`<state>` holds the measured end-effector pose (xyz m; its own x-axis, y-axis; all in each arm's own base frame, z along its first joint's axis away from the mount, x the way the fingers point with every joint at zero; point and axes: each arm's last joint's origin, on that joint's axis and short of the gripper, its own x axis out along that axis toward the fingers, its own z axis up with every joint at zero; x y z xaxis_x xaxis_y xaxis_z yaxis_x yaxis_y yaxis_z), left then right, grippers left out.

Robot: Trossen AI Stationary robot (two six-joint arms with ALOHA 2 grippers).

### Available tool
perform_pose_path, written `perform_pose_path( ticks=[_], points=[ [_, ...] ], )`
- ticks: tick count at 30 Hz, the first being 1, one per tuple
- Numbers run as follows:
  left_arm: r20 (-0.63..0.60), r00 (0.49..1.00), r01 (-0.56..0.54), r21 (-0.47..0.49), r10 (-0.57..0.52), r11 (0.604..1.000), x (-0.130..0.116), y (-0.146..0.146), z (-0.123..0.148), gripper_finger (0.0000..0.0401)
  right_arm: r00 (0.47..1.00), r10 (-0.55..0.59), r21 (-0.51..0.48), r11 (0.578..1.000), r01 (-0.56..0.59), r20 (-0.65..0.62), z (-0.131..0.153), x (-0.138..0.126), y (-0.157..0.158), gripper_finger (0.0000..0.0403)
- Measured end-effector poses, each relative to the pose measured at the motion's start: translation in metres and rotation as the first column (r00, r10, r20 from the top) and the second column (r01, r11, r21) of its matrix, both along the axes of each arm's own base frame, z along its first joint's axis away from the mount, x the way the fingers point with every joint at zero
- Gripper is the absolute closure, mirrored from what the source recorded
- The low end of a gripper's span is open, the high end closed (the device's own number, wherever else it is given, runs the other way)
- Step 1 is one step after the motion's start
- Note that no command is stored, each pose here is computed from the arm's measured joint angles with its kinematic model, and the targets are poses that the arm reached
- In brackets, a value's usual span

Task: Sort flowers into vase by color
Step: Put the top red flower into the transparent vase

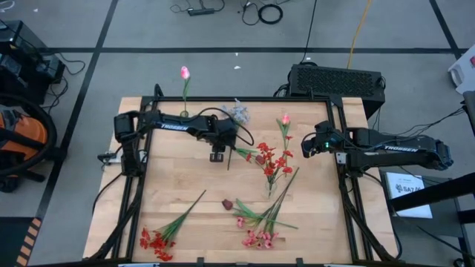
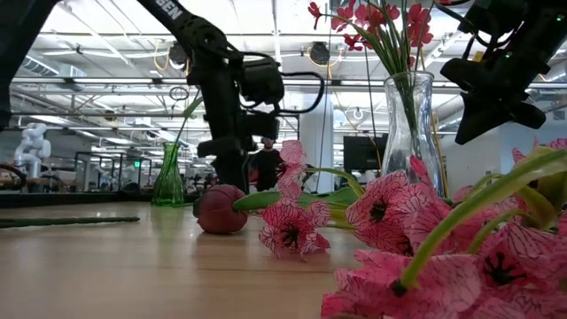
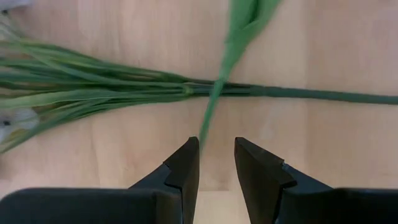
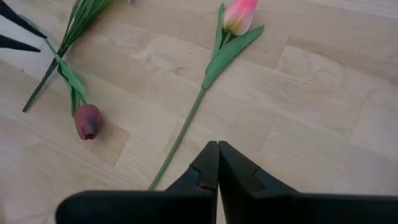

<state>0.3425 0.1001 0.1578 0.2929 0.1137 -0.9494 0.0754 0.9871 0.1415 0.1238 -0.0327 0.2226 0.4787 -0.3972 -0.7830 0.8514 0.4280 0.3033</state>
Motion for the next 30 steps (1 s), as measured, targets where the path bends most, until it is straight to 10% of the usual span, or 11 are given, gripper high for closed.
perform_pose_path(
  ticks=[13,21,30],
  points=[
    [0.009,0.999,0.036,0.057,-0.037,0.998,0.008,0.003,-0.011,0.0295,1.000,-0.012,0.008,1.000,0.012,0.006,0.000,0.000,0.000,0.0403],
    [0.025,0.999,0.042,-0.016,-0.042,0.999,0.007,0.001,-0.012,0.0390,1.000,-0.012,0.008,1.000,0.012,0.006,0.000,0.000,0.000,0.0403],
    [0.017,0.972,-0.227,-0.216,0.236,0.949,-0.011,-0.008,0.020,0.0398,1.000,0.009,0.021,1.000,-0.009,0.006,0.000,0.000,0.001,0.0403]
  ],
)
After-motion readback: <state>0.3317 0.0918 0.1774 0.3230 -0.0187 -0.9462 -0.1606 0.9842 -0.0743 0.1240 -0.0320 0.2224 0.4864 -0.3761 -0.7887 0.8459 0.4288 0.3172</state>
